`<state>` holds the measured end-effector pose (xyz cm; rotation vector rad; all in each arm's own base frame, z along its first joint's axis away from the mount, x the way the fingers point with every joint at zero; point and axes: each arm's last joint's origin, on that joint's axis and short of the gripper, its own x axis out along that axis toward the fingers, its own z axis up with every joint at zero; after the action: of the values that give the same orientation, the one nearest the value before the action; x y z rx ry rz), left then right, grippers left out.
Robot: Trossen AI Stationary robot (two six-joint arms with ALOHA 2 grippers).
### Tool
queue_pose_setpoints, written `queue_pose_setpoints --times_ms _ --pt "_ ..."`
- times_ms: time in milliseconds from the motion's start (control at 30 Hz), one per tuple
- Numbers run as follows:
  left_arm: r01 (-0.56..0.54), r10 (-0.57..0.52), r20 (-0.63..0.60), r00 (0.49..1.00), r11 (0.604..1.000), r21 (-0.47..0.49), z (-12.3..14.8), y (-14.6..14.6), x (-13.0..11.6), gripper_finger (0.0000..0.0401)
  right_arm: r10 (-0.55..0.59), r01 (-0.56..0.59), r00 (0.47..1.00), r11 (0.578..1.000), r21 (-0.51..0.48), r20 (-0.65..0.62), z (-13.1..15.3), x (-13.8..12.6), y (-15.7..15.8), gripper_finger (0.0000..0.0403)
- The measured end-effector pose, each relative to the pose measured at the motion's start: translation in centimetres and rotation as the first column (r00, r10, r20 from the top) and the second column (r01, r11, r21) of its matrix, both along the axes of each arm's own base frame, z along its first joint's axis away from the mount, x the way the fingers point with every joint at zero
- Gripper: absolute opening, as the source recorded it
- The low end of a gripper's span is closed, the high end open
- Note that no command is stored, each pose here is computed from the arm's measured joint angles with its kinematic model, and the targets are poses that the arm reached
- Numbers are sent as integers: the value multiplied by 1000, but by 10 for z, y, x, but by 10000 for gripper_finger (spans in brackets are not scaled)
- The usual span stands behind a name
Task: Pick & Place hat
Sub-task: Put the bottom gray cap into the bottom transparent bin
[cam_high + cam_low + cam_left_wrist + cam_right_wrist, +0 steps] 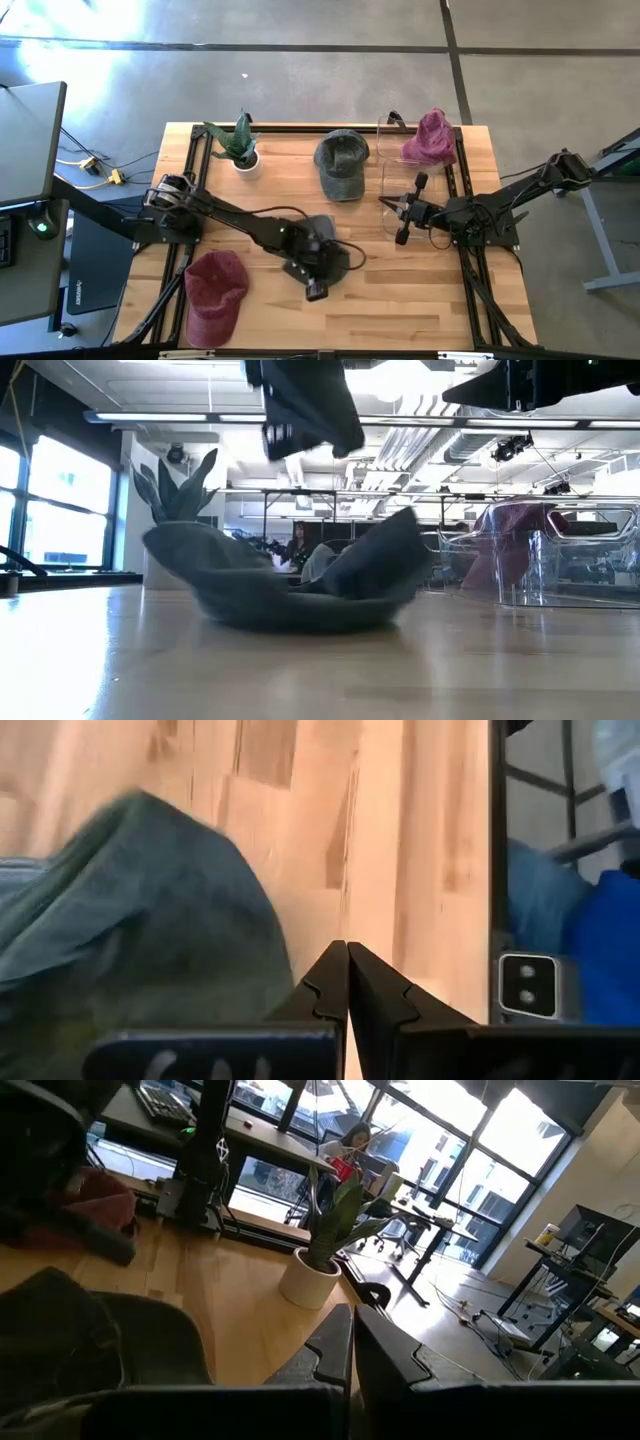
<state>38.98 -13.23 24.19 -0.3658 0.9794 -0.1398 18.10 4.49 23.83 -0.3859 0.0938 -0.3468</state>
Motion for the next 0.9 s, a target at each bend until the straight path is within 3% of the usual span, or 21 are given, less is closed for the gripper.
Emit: queue_pose_setpoints --times_ms 200,300,467,633,767,900 --pt "-48 73 -129 989 981 190 -4 9 -13 0 12 -12 1000 1000 19 -13 -2 0 0 11" --pt "-38 81 -163 983 966 255 -20 12 -19 0 98 -98 995 995 30 -13 -2 1 3 11" --pt "40 25 -286 958 975 219 -49 14 -34 0 189 -189 982 981 39 1 2 2 6 11" --pt "99 -18 -507 862 986 134 -58 14 -56 0 188 -188 982 980 59 15 6 3 6 11" --pt "130 -6 -546 838 973 189 -53 8 -63 0 232 -230 972 972 35 -39 10 6 16 11" --pt "161 37 -534 845 934 319 -48 1 -68 0 261 -265 959 964 -22 -112 17 20 38 11"
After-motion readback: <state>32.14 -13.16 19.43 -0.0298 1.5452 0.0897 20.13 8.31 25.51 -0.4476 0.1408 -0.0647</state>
